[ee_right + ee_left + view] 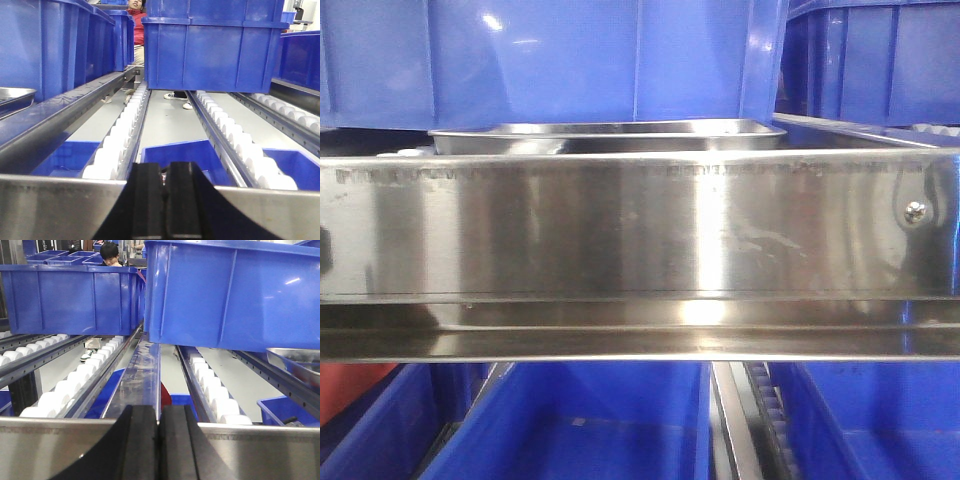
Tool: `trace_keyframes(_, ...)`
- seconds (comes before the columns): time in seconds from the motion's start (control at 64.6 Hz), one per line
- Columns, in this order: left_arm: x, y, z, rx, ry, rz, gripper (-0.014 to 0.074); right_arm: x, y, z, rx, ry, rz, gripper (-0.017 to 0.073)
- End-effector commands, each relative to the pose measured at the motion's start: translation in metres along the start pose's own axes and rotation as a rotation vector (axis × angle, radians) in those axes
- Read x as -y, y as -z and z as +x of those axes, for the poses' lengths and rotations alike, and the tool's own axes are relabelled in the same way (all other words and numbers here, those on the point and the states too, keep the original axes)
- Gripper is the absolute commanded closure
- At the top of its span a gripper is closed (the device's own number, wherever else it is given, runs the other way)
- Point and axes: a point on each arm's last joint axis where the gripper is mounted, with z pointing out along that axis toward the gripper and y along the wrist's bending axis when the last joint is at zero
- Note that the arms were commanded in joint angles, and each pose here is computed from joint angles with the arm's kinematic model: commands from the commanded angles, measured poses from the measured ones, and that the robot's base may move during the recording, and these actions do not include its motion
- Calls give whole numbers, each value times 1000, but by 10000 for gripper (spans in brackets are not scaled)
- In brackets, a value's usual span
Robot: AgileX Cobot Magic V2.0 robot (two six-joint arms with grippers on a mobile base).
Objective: Stack silver trays without gaps
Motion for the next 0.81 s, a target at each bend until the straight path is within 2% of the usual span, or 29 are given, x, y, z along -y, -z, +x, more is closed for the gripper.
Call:
trace_keyframes(0.0,0,0,-3,24,-4,-3,599,0,0,-2,21,8,2,638)
trace_keyframes(0.155,0,0,-3,24,-4,-3,599,0,0,-2,24,8,2,638)
trace_keyframes(0.232,0,0,-4,30,-4,-2,599,1,1,-8,85,8,6,638)
trace_keyframes(0.418,1,3,-23,250,-4,10,599,2,8,-36,409,8,28,638)
trace_keyframes(0.511,1,8,-42,313,-4,10,599,3,14,-57,463,8,29,638)
trace_keyframes(0.65,0,18,-78,324,-5,2,599,3,30,-102,438,8,21,638)
trace_keyframes(0.79,0,17,-109,218,-4,-7,599,3,26,-137,302,-2,7,638)
